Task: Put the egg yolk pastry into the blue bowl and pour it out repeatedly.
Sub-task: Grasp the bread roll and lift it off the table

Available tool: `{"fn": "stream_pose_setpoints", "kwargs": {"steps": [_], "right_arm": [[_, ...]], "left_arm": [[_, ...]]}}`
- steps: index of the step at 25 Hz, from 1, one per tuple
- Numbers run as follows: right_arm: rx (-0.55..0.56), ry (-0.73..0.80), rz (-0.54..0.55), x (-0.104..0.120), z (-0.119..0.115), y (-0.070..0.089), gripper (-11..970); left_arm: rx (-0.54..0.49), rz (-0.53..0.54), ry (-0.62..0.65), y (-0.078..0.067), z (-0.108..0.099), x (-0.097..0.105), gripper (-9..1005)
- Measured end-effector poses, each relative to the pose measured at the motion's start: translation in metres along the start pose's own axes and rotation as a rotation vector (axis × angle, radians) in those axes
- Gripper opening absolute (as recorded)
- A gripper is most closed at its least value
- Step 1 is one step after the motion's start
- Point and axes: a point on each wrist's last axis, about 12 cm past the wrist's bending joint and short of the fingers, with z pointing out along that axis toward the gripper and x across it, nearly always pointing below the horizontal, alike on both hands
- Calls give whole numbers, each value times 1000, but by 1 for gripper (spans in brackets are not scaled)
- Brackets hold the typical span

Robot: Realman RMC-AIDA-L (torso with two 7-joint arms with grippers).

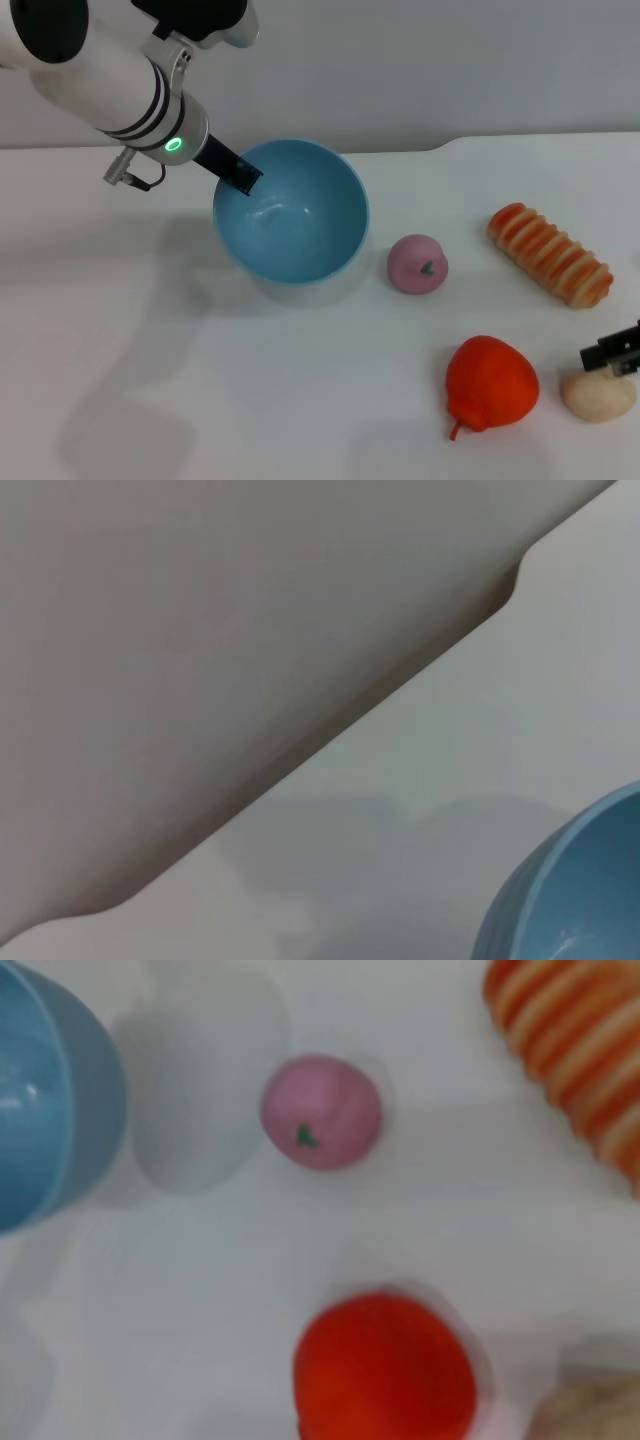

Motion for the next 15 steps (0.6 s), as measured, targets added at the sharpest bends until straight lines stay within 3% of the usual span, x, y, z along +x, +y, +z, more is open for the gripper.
{"fn": "stream_pose_setpoints", "kwargs": {"steps": [15], "right_arm": [[45, 54, 82, 10, 2, -12, 408]], "left_arm": [[6, 4, 6, -3, 2, 1, 0]]}}
